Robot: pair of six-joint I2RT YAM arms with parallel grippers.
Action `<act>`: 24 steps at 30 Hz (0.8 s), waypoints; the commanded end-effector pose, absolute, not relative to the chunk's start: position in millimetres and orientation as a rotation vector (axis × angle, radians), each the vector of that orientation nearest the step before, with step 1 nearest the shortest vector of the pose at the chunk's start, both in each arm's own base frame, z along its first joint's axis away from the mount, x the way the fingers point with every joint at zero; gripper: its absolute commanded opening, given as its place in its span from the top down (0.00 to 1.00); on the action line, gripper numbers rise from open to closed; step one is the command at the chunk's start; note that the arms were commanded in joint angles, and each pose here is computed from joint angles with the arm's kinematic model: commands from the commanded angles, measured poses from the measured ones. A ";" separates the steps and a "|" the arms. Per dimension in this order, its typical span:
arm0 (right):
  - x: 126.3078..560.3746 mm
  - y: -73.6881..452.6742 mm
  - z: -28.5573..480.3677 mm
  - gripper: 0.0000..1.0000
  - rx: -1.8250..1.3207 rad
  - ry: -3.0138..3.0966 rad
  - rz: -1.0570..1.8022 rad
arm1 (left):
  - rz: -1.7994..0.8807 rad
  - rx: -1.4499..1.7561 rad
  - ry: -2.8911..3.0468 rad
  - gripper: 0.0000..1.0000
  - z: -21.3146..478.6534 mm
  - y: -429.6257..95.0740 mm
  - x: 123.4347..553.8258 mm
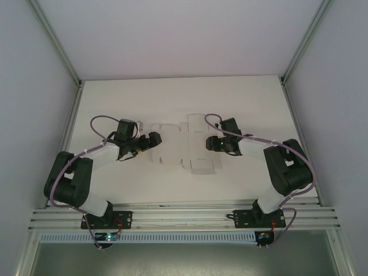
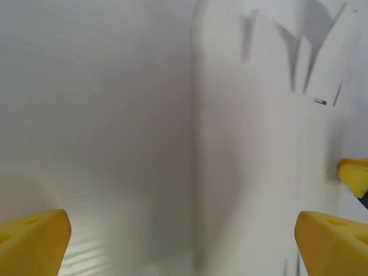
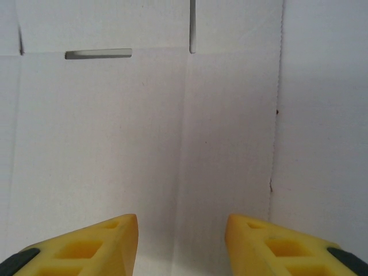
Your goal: Assemble paper box
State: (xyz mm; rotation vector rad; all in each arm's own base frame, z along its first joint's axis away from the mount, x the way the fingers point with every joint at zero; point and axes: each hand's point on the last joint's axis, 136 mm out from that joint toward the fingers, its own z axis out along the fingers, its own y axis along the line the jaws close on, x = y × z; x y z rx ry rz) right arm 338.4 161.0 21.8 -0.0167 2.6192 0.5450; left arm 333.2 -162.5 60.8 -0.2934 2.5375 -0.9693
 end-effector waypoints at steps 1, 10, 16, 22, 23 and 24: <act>320.7 155.0 -5.8 0.53 0.039 2.712 0.553 | -1.185 -0.209 2.441 0.01 77.5 -195.3 346.0; 314.0 154.2 -12.7 0.53 0.037 2.725 0.561 | -1.353 -0.078 2.376 0.23 94.2 -238.8 354.5; 312.2 154.9 -10.0 0.53 0.031 2.713 0.582 | -1.331 -0.058 2.363 0.75 104.8 -238.7 353.4; 330.8 162.7 48.6 0.43 -0.014 2.549 0.709 | -1.286 0.025 2.303 1.00 137.4 -235.0 349.0; 333.5 163.2 66.6 0.40 -0.037 2.497 0.735 | -1.279 0.039 2.282 1.00 147.0 -234.0 347.6; 333.7 163.0 83.1 0.37 -0.067 2.449 0.759 | -1.275 0.049 2.264 1.00 155.2 -232.6 345.4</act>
